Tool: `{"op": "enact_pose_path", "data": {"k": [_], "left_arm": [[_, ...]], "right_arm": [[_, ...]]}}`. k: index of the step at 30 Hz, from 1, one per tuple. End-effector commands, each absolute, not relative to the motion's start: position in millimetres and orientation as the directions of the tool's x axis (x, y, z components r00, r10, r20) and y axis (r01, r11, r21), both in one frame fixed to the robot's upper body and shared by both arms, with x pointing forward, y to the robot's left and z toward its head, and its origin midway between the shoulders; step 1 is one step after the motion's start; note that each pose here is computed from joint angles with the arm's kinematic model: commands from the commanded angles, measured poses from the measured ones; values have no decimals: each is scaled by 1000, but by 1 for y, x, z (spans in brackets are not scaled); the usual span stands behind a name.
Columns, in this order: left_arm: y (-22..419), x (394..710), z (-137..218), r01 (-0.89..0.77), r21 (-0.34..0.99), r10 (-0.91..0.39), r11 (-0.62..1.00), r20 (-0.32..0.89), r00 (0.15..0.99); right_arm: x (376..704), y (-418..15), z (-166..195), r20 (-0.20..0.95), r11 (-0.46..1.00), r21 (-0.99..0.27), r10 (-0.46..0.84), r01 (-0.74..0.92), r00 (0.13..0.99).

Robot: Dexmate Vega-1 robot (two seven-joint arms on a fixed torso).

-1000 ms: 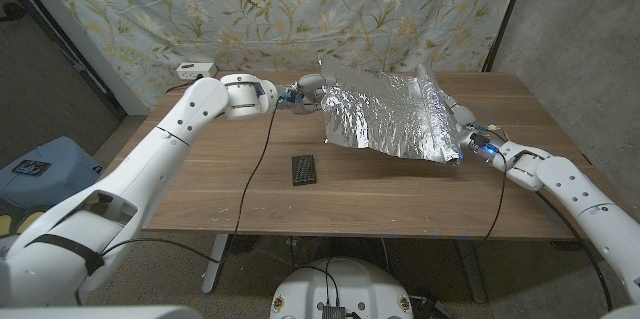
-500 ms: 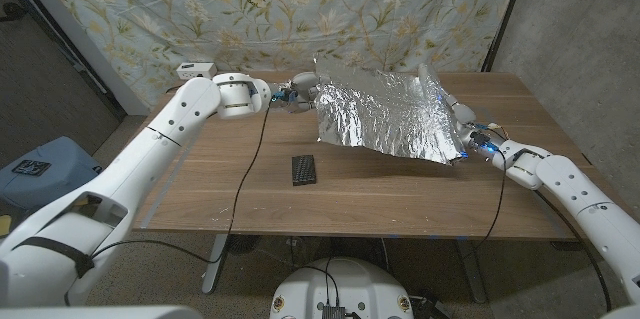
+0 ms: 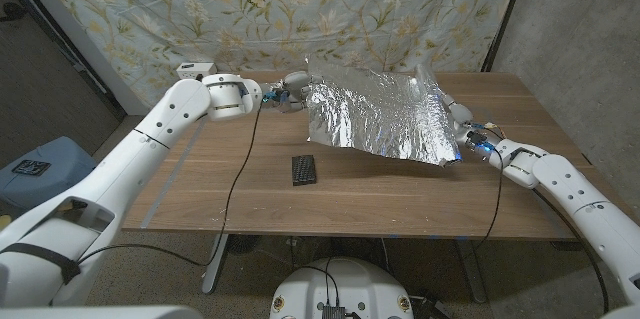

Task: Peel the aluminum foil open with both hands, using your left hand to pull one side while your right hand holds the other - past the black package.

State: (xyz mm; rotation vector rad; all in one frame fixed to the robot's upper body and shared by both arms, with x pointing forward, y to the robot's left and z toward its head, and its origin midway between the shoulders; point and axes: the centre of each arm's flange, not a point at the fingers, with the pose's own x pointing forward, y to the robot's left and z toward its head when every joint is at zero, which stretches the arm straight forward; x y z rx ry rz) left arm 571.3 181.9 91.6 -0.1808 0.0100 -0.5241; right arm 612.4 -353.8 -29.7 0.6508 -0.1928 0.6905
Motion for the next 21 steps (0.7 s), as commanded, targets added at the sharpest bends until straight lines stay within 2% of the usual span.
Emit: {"op": "enact_pose_path", "data": {"k": [1, 21], "left_arm": [[191, 566, 89, 498, -170, -498, 851, 43, 866], [209, 553, 85, 471, -178, -470, 864, 53, 881]], "right_arm": [[610, -349, -32, 372, 594, 484, 525, -643, 765], [614, -341, -32, 359, 596, 474, 542, -648, 760]]}}
